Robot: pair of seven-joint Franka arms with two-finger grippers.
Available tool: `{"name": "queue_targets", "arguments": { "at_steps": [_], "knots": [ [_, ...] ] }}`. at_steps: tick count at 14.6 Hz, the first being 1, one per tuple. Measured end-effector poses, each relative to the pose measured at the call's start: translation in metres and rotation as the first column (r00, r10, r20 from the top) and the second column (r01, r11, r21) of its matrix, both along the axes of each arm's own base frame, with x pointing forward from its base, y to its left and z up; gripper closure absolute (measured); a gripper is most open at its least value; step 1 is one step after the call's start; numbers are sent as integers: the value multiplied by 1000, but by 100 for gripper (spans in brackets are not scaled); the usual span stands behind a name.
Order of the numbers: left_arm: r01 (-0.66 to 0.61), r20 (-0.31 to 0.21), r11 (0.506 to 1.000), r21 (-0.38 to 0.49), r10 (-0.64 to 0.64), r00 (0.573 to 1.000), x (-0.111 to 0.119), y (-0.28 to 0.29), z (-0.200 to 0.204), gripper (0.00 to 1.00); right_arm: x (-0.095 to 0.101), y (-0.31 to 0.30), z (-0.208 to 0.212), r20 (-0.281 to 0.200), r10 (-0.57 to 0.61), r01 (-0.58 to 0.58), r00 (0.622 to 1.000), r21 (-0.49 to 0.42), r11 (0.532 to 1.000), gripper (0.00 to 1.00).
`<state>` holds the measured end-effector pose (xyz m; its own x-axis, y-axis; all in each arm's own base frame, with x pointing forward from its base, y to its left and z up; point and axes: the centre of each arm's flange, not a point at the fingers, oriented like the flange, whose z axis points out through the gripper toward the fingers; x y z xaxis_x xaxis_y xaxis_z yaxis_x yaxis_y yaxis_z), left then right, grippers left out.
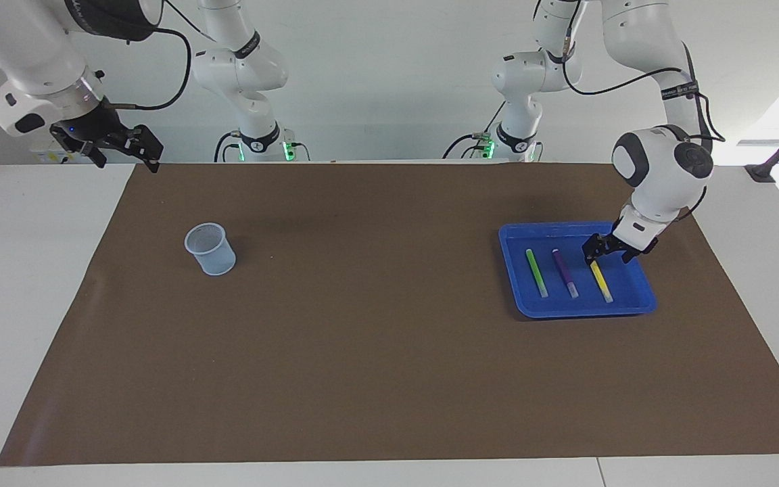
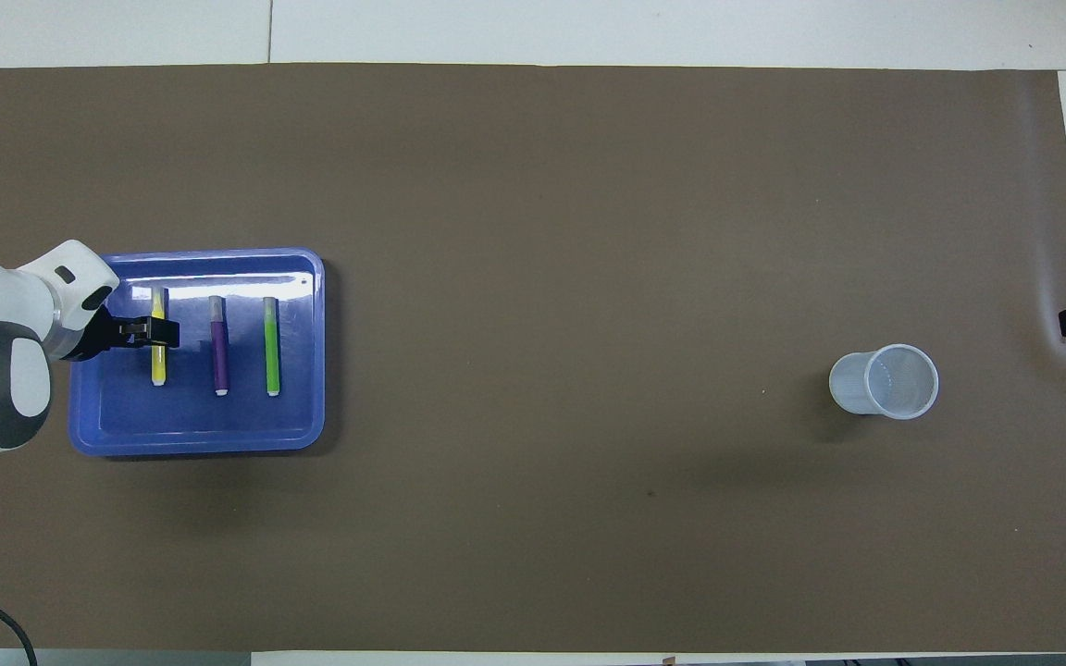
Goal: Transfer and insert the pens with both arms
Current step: 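Lower the left gripper onto the yellow pen in the blue tray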
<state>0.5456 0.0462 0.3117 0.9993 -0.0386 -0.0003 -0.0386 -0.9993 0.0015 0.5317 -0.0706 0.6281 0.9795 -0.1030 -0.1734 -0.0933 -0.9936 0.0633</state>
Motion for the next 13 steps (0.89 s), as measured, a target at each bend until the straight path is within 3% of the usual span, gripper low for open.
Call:
{"name": "queue_targets", "arguments": {
  "at_steps": [2, 4, 5, 6, 13],
  "knots": [
    [1, -1, 1000, 1, -1, 1000, 2, 0, -9, 7, 0, 0, 0, 0, 0, 0, 1000, 0, 1000, 0],
    [2, 0, 1000, 2, -2, 1000, 2, -1, -12, 21, 0, 0, 0, 0, 0, 0, 1000, 0, 1000, 0],
    [3, 0, 1000, 2, -3, 1000, 3, -1, -12, 22, 0, 0, 0, 0, 0, 0, 1000, 0, 1000, 0],
    [3, 2, 1000, 2, -3, 1000, 3, -1, -11, 29, 0, 0, 0, 0, 0, 0, 1000, 0, 1000, 0],
    [5, 18, 1000, 4, -5, 1000, 9, -1, -14, 38, 0, 0, 0, 0, 0, 0, 1000, 0, 1000, 0]
  ]
}}
